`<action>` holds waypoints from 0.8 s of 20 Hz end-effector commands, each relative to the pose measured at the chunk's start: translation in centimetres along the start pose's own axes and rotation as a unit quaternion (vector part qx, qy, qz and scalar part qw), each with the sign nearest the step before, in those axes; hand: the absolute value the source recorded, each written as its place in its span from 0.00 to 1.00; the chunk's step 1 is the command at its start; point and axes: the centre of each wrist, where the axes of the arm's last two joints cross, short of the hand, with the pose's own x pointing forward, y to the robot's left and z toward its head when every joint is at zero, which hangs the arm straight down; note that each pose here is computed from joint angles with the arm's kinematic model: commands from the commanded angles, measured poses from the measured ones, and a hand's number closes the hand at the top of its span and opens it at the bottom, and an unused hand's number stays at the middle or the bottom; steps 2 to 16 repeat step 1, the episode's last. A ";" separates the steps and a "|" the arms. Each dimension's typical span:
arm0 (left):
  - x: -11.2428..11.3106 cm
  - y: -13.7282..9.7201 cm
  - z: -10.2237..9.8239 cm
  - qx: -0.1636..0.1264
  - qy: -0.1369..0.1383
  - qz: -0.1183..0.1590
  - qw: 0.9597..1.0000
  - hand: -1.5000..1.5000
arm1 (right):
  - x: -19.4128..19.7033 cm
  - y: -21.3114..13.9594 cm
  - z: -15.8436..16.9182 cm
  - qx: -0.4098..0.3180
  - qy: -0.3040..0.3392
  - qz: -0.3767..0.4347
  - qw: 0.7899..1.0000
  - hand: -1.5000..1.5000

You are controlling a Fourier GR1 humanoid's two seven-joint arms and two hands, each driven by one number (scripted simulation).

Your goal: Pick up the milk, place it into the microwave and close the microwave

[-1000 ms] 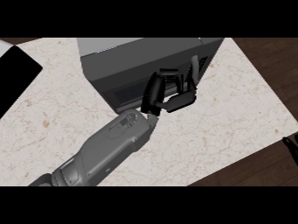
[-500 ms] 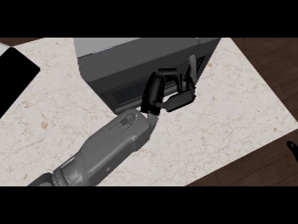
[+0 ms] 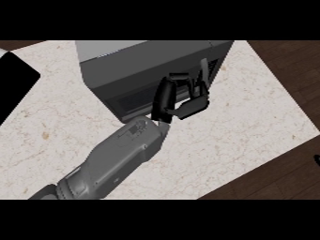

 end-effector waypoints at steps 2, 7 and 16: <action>0.8 0.4 -2.0 0.004 0.001 -0.007 1.000 1.00 | 0.6 -0.1 0.0 0.015 -0.002 -0.004 1.000 0.00; 0.8 0.4 -2.0 0.004 0.001 -0.007 1.000 1.00 | 0.6 -0.1 0.0 0.015 -0.002 -0.004 1.000 0.00; 0.8 0.4 -2.0 0.004 0.001 -0.007 1.000 1.00 | 0.6 -0.1 0.0 0.015 -0.002 -0.004 1.000 0.00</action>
